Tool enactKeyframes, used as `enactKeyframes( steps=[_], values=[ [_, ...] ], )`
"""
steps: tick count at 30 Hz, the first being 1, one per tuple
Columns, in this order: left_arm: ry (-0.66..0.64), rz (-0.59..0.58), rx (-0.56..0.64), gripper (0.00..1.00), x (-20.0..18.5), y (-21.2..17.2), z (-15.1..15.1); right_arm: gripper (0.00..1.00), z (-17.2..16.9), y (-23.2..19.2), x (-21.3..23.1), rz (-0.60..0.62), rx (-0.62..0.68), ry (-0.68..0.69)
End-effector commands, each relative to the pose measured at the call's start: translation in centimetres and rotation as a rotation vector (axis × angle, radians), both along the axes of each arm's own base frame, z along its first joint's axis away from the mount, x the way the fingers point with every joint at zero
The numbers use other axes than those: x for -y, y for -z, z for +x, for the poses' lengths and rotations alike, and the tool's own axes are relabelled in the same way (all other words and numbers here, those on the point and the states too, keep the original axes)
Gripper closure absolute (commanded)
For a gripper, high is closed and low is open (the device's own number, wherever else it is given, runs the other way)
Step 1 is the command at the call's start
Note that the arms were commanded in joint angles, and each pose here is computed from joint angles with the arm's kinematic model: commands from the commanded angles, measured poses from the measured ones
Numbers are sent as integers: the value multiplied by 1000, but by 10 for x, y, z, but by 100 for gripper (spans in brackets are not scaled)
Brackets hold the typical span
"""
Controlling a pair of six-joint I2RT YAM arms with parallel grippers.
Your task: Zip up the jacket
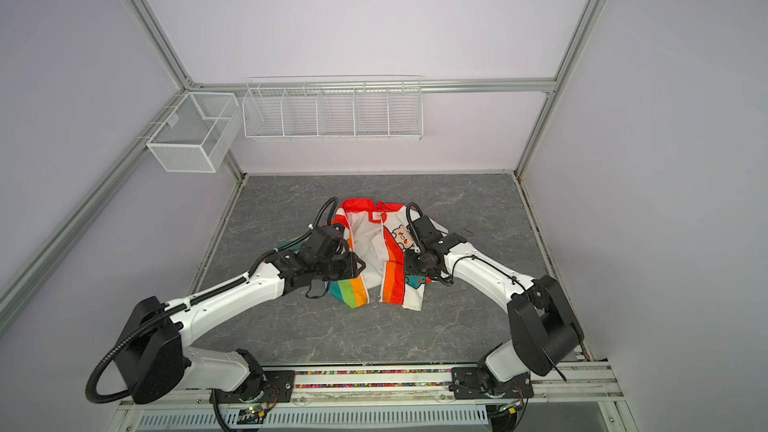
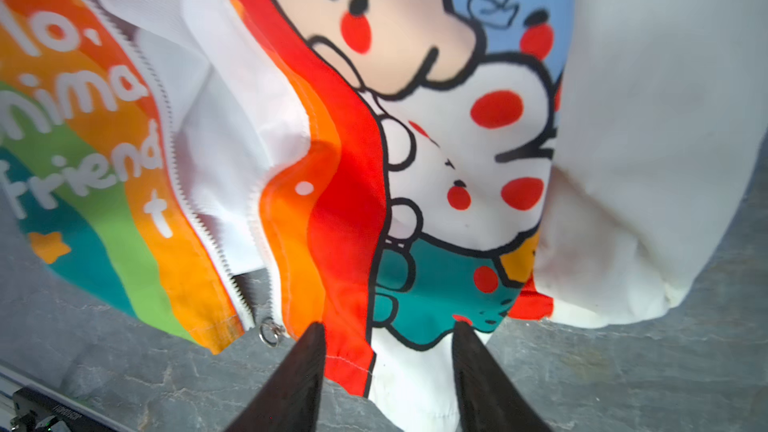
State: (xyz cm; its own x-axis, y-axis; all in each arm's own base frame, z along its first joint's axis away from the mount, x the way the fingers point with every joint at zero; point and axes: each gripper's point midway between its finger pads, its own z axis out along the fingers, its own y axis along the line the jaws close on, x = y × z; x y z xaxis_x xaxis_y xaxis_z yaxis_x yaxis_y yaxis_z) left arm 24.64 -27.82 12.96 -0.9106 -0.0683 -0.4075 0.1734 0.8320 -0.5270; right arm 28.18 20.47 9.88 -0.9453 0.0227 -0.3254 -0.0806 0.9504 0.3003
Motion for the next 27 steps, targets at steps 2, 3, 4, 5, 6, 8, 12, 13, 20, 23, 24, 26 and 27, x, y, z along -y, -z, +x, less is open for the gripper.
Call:
enactKeyframes(
  steps=[2,3,4,5,6,8,12,13,20,23,24,26,27],
  values=[
    [-86,-88,-51,65,0,14,-15,43,-1,-39,-3,27,133,-45],
    [-93,-98,-56,65,0,18,-18,43,-2,-48,-5,46,174,-52],
    [-104,-104,-65,65,0,24,-20,42,-3,-59,-6,62,228,-57],
    [-113,-113,-73,65,0,30,-22,40,-4,-69,-6,69,286,-53],
    [-122,-116,-81,65,-1,35,-23,35,-5,-76,-3,66,332,-42],
    [-140,-113,-88,65,-3,45,-23,20,-5,-86,0,81,391,-23],
    [-163,-95,-98,65,-8,61,-23,20,-8,-78,-19,116,334,-124],
    [-168,-90,-104,65,-9,65,-24,25,-8,-74,-25,119,316,-143],
    [-215,-41,-155,67,-25,96,-27,27,-17,-66,-40,165,354,-144],
    [-240,-23,-172,68,-36,106,-27,30,-23,-66,-59,217,281,-202],
    [-245,-17,-176,68,-39,108,-27,31,-25,-62,-65,225,252,-210],
    [-256,0,-183,69,-45,113,-27,37,-30,-47,-78,242,165,-226],
    [-260,13,-184,69,-48,115,-26,40,-33,-41,-84,247,128,-232]
  ],
)
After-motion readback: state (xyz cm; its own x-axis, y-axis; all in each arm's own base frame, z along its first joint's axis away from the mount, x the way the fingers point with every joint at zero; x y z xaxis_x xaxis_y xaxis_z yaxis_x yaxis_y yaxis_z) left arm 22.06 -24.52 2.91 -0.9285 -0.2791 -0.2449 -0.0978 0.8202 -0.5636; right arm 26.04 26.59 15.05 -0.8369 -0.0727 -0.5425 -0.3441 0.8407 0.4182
